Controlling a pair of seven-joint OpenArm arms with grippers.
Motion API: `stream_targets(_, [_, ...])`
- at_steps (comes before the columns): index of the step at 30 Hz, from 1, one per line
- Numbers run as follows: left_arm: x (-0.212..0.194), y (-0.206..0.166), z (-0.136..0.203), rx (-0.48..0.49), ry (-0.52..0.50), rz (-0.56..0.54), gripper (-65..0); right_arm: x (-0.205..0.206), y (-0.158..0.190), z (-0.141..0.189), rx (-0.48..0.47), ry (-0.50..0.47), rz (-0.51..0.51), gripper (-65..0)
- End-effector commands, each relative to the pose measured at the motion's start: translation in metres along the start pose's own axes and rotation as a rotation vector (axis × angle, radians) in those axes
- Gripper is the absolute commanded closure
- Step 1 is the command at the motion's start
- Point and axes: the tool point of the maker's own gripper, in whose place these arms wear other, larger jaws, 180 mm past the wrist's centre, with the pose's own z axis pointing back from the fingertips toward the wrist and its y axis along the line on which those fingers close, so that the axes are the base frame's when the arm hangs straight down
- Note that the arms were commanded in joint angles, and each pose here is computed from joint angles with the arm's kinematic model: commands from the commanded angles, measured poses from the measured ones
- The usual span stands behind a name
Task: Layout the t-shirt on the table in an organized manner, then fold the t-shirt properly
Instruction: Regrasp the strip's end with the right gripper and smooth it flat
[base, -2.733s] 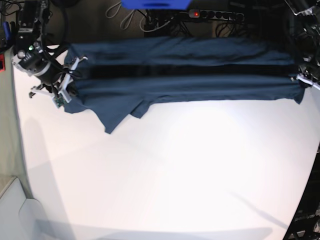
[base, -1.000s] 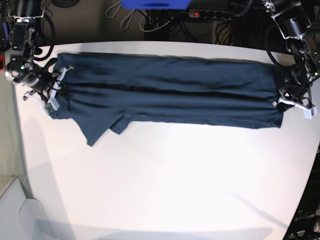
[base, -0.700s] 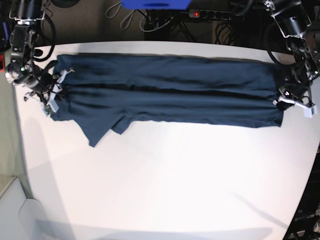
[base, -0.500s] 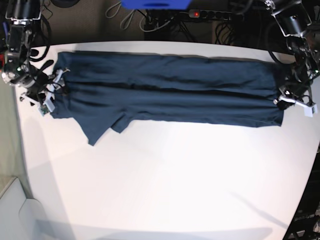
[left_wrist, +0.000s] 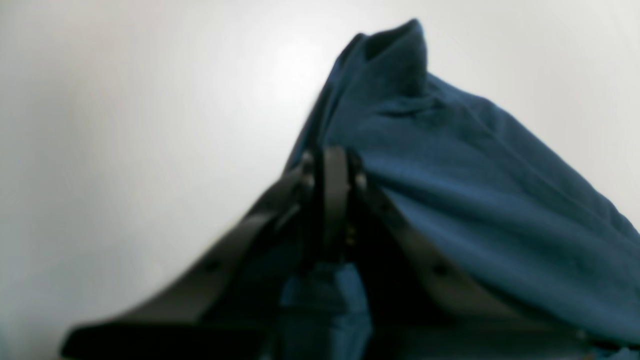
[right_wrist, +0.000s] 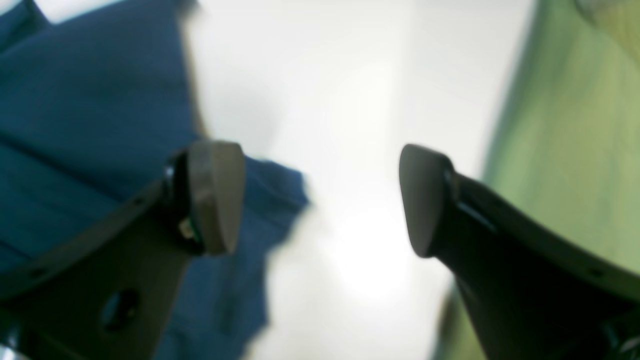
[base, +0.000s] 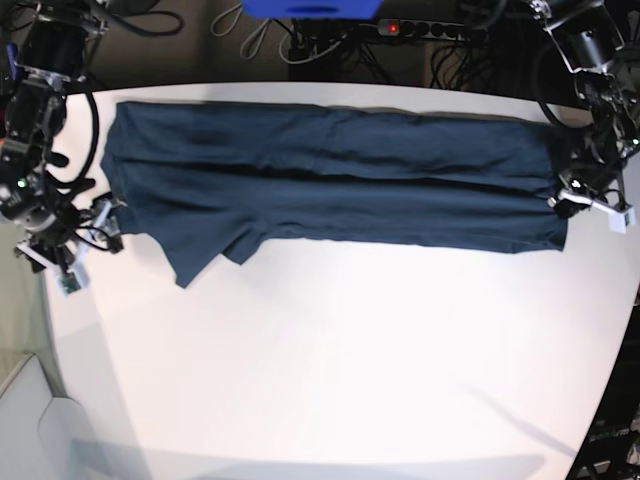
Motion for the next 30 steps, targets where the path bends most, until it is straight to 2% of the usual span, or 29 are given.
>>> stream_targets(1, [-0.035,0.018,0.004,0.079,0.152,-0.029,-0.2,0.031,0.000,0.001,-0.001,-0.078,0.020,-48.5])
stream_targets(4, [-0.035,0.018,0.004,0.079,0.152,-0.029,-0.2,0.055,0.027,-0.016,0.072,-0.106,0.014,-48.9])
stream_targets(7, [-0.035,0.018,0.004,0.081,0.152,-0.029,-0.2,0.059,0.044,-0.038,0.141,-0.087,-0.011,-49.0])
stream_targets(9, [-0.034,0.018,0.004,0.080,0.151,-0.028,-0.2,0.055,0.049,-0.055,0.181,-0.051,-0.035,-48.7])
stream_targets(12, [-0.040,0.021,0.006,0.086,0.162,-0.028,-0.2,0.049,0.049,-0.074,0.219,-0.046,-0.098,-48.5])
stream_targets(17, [-0.043,0.021,0.006,0.086,0.166,-0.026,-0.2,0.039,0.041,-0.089,0.235,-0.057,-0.155,-48.5])
stream_targets(23, [-0.042,0.022,0.006,0.087,0.165,-0.027,-0.2,0.037,0.043,-0.094,0.247,-0.047,-0.173,-48.1])
stream_targets(26, [-0.042,0.022,0.006,0.087,0.165,-0.027,-0.2,0.035,0.046,-0.095,0.252,-0.043,-0.174,-40.6])
stream_targets(30, [-0.043,0.021,0.006,0.086,0.164,-0.026,-0.2,0.029,0.059,-0.097,0.275,-0.032,-0.183,-16.6])
